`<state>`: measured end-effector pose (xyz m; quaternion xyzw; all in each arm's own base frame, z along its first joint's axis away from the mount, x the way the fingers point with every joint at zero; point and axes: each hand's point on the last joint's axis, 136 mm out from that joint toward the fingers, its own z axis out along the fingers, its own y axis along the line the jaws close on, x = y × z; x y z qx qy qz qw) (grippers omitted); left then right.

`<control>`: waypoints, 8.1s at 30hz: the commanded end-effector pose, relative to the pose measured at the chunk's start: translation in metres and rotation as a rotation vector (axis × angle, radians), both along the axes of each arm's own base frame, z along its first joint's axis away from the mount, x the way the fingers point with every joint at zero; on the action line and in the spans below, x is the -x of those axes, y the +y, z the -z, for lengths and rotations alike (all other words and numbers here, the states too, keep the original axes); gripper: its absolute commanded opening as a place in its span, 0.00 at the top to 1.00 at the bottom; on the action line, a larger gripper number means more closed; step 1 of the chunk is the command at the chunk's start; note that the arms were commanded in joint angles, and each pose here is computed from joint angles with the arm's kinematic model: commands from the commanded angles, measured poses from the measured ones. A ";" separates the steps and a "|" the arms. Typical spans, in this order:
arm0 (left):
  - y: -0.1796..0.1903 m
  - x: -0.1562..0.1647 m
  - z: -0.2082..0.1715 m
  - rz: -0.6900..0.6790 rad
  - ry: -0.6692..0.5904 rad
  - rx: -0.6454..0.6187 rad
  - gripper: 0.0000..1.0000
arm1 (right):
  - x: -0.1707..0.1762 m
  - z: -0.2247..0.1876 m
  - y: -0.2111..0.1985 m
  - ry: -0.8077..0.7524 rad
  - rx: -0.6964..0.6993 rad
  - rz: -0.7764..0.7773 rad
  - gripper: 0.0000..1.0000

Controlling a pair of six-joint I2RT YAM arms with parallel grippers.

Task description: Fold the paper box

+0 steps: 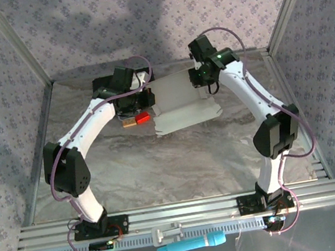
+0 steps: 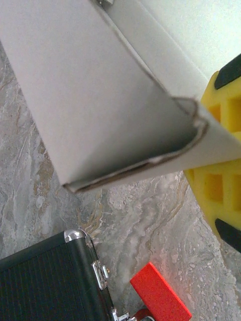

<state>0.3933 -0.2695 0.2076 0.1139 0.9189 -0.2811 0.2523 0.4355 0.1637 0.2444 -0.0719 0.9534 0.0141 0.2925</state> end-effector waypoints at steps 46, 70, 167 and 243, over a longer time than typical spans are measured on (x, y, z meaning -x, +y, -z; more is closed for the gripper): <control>-0.007 0.007 -0.024 0.011 -0.010 0.065 1.00 | -0.002 -0.005 -0.028 -0.012 0.135 0.189 0.70; -0.009 0.007 -0.023 0.010 -0.008 0.066 1.00 | 0.001 -0.016 -0.055 -0.059 0.304 0.290 1.00; -0.042 0.036 0.170 -0.137 0.134 -0.048 0.91 | 0.114 0.138 -0.066 0.142 0.184 0.377 1.00; -0.029 0.067 0.127 -0.009 0.048 -0.175 0.64 | 0.117 0.149 -0.062 0.201 0.226 0.400 1.00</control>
